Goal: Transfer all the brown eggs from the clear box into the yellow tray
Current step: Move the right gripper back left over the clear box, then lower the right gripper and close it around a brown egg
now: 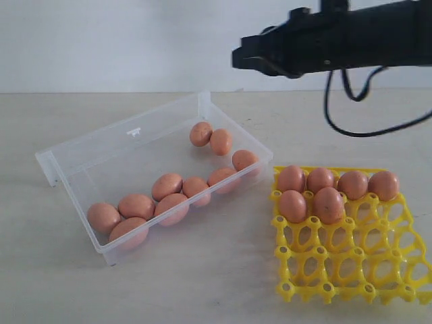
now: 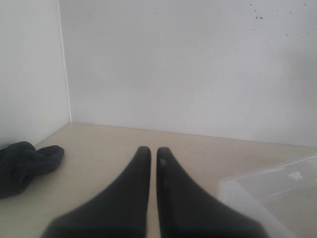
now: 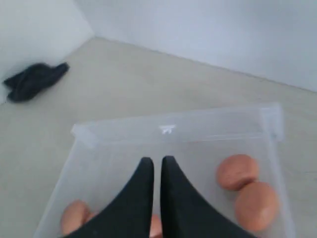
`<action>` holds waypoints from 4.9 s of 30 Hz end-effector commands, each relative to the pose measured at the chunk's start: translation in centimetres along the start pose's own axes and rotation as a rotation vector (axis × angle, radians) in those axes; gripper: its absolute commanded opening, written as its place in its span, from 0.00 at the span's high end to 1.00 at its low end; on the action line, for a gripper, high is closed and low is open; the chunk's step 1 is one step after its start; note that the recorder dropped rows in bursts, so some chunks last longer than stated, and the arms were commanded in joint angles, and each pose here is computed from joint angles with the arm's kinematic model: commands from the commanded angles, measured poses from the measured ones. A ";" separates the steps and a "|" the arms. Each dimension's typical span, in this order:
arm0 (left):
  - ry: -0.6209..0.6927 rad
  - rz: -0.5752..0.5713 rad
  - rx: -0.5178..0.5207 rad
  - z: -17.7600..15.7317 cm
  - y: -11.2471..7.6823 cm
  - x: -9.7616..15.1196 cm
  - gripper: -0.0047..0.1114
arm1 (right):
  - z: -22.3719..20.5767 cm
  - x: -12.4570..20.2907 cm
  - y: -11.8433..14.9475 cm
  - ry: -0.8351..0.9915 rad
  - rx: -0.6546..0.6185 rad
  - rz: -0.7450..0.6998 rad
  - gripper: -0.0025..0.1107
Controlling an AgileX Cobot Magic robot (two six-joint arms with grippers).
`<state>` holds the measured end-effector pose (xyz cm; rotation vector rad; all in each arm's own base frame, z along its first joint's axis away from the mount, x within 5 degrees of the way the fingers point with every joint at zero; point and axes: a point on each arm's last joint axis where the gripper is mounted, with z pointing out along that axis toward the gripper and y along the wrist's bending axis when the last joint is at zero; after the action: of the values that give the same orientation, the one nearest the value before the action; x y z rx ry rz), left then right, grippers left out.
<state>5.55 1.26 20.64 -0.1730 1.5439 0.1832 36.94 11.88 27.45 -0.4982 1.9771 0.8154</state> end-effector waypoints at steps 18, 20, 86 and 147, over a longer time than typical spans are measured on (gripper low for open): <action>-0.015 0.003 0.000 0.0 0.0 -0.2 0.92 | 13.0 7.3 6.2 0.380 0.084 -0.210 0.48; -0.015 0.003 0.000 0.0 0.0 -0.2 0.92 | 13.0 7.2 6.1 0.367 0.099 -0.191 0.48; -0.017 0.003 -0.001 0.0 0.0 -0.2 0.92 | 15.7 8.2 0.4 0.199 0.375 -0.326 0.45; -0.015 0.003 0.000 0.0 0.0 -0.2 0.92 | 15.1 9.6 4.1 0.422 -0.128 -0.817 0.45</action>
<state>5.55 1.26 20.64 -0.1730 1.5439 0.1832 38.43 25.07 15.47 -1.5268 1.8237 0.3091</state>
